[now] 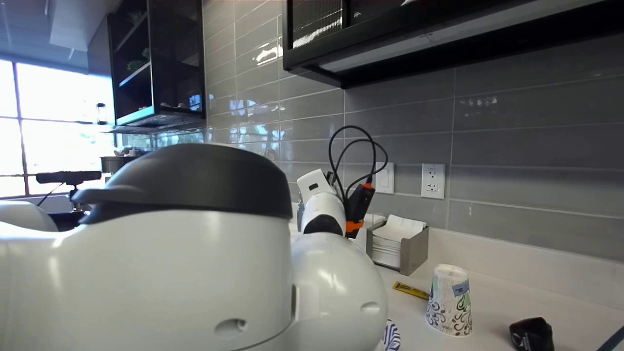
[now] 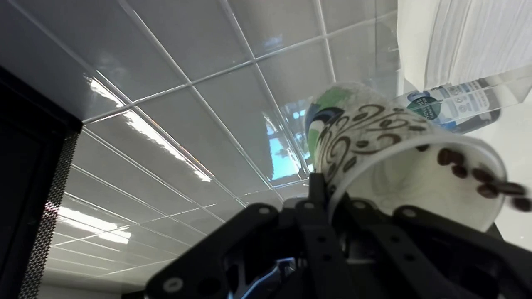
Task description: Pour some contents from the middle cup into the left cup
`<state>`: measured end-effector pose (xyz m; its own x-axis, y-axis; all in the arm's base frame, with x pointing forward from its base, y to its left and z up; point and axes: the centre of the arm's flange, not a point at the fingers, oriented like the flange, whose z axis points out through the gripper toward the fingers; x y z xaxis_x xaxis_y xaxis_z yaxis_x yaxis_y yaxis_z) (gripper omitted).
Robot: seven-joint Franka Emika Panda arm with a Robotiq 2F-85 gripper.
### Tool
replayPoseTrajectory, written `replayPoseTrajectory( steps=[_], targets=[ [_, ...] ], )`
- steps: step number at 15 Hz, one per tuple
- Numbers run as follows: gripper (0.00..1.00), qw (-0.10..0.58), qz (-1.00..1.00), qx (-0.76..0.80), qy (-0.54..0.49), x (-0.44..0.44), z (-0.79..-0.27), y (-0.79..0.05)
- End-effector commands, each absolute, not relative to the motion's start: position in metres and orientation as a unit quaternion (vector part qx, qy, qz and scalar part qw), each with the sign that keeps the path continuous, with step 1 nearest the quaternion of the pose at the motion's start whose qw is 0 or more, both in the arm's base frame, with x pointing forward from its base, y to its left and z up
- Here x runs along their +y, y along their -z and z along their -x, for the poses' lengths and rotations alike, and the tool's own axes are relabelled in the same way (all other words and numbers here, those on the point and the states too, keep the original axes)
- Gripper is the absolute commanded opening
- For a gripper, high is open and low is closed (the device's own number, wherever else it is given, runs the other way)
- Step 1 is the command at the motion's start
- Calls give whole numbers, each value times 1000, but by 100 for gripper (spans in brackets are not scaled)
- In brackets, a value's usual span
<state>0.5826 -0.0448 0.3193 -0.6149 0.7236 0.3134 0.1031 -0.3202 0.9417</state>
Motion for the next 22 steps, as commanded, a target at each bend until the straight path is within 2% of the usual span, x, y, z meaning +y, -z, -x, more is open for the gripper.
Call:
replayPoseTrajectory(
  steps=[1,22],
  targets=[
    [1,229,-368,536,-725,-51,-595,-314],
    [1,248,-341,497,-759,-56,-590,-308]
  ],
)
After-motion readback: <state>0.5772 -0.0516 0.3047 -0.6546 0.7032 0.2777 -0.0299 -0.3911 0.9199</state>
